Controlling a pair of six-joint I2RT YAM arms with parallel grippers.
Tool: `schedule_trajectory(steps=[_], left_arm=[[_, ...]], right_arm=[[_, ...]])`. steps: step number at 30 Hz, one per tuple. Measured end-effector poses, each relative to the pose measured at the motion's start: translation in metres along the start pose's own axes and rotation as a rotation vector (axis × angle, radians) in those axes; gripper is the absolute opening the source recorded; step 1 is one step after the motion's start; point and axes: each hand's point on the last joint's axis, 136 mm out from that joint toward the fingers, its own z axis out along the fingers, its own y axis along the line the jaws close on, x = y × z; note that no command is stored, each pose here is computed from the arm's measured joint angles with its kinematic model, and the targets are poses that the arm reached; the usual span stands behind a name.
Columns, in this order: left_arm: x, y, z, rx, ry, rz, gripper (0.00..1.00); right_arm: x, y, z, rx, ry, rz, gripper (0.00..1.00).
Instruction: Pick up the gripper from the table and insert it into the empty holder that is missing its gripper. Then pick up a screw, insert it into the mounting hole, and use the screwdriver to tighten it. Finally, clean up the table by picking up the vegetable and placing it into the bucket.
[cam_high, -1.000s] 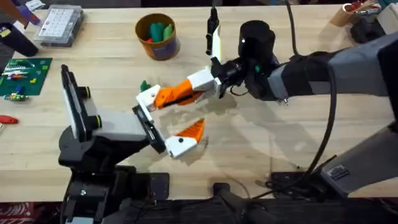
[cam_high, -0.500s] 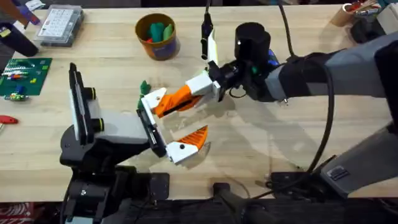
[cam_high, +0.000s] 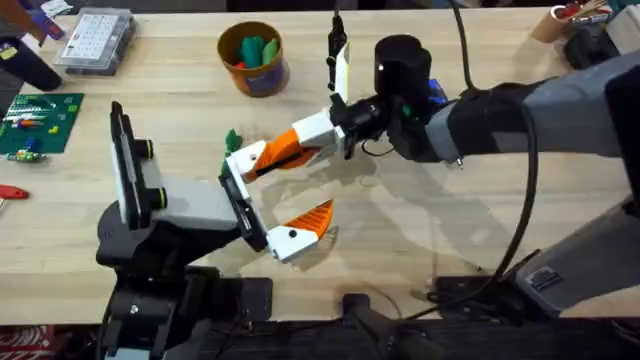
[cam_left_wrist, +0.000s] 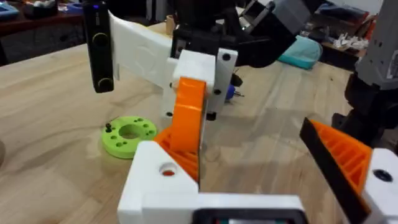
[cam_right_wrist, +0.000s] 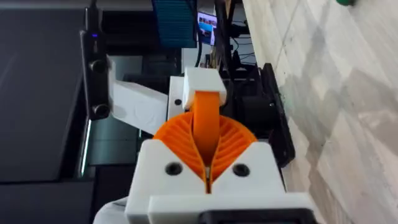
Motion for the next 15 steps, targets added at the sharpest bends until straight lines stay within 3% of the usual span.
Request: schedule_trajectory(steps=[15], left_arm=[[-0.0015,0.0075,-0.0006,-0.042,-0.007,0.003,0.987]], right_arm=[[-0.0078,0.0019,0.0076,0.016,-0.025,0.001,0.013]])
